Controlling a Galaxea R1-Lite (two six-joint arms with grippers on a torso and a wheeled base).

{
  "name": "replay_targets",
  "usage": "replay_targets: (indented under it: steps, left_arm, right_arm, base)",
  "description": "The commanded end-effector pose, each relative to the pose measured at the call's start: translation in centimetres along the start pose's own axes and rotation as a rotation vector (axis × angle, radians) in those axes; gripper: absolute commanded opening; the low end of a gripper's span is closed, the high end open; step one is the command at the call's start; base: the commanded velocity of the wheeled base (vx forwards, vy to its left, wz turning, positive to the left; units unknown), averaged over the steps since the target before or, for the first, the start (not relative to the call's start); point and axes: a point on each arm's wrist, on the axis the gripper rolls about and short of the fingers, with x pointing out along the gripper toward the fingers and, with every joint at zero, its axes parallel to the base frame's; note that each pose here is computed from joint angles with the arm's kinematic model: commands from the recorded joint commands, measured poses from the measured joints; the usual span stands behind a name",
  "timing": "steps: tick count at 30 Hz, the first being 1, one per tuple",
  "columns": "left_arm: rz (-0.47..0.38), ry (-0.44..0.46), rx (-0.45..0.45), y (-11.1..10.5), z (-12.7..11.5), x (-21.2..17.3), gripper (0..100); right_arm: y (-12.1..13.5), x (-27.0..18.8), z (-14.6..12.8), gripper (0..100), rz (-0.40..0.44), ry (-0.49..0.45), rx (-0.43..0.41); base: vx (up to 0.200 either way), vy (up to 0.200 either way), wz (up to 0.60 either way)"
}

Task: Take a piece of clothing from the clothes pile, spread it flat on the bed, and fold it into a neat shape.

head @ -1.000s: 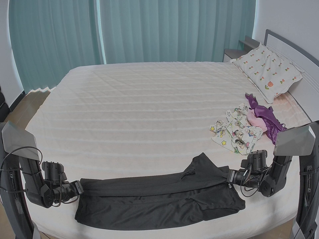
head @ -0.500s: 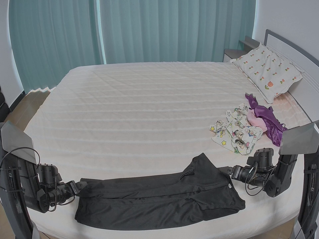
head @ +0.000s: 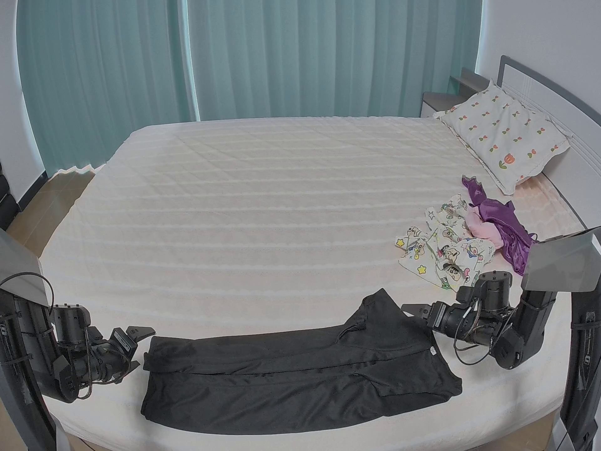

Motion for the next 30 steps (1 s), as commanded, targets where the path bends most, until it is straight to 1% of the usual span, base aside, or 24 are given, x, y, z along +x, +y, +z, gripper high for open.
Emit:
replay_targets:
  steps: [1, 5, 11, 18, 19, 24, 30]
  left_arm:
    - [-0.017, 0.007, 0.004, -0.4, -0.2, -0.3, 100]
    - [-0.010, 0.014, 0.013, -0.4, -0.4, 0.0, 100]
    - [0.031, 0.000, 0.025, -0.3, -0.9, 0.4, 100]
    - [0.044, -0.018, 0.043, -0.3, -1.3, 1.1, 100]
    - [0.042, -0.018, 0.045, -0.2, -1.3, 1.1, 100]
    - [0.037, -0.021, 0.048, -0.1, -1.4, 1.1, 100]
    - [0.035, -0.023, 0.050, -0.1, -1.4, 1.2, 100]
  right_arm:
    - [-0.8, 2.2, -1.1, 100, 0.019, 0.040, -0.005]
    - [-0.8, 2.4, -1.2, 100, 0.028, 0.046, -0.007]
    - [-1.6, 2.9, -1.3, 100, 0.015, 0.048, -0.011]
    - [-1.9, 3.5, -2.2, 100, 0.010, 0.071, -0.027]
    - [-2.0, 3.5, -2.1, 0, 0.007, 0.070, -0.027]
    - [-1.9, 2.6, -2.1, 0, -0.003, 0.072, -0.030]
    - [-2.2, 0.7, -2.4, 0, -0.034, 0.095, -0.054]
  base:
    - [0.000, 0.000, 0.00]
    - [0.000, 0.000, 0.00]
    - [0.000, 0.000, 0.00]
    - [0.000, 0.000, 0.00]
    - [0.000, 0.000, 0.00]
    - [0.000, 0.000, 0.00]
    - [0.000, 0.000, 0.00]
